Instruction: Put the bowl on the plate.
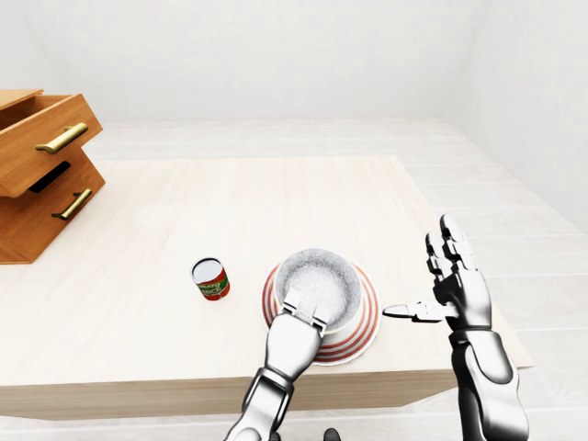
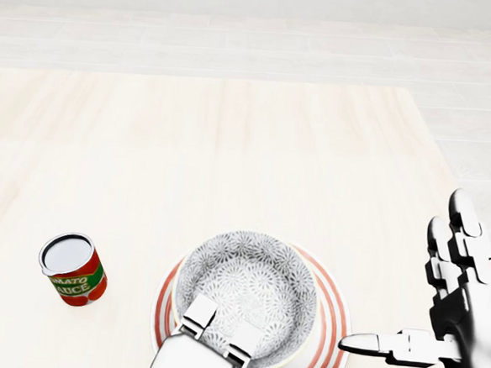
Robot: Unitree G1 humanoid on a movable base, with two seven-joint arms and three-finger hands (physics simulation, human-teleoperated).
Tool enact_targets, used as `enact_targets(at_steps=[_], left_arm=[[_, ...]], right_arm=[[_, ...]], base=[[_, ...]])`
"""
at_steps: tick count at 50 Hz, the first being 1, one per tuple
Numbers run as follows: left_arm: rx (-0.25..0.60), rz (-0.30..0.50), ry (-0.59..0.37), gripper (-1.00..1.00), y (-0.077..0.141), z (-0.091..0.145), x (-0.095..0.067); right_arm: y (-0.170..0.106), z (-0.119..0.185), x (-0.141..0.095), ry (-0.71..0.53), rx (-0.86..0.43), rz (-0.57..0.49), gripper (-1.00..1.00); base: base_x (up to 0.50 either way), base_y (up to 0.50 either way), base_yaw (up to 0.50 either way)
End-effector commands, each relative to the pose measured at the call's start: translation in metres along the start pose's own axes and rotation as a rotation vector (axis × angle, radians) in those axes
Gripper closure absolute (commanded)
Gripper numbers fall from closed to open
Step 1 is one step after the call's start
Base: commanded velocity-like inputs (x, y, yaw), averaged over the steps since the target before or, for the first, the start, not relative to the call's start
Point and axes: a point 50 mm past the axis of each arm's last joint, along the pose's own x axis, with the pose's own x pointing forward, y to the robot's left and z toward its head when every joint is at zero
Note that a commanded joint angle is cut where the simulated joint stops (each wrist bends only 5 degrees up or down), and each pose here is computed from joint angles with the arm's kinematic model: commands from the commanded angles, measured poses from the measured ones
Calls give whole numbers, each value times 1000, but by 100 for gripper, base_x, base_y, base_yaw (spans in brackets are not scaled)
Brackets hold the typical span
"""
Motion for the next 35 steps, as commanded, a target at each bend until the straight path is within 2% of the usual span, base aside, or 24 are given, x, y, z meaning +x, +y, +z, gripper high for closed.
enact_targets(at_steps=[1, 35], left_arm=[[-89, 40, -4, 100, 4, 2, 1], [-107, 25, -3, 100, -4, 1, 7]], right_arm=[[-1, 3, -1, -4, -2, -2, -100], [-3, -1, 0, -2, 5, -2, -100]], base=[[0, 0, 0], [0, 0, 0]])
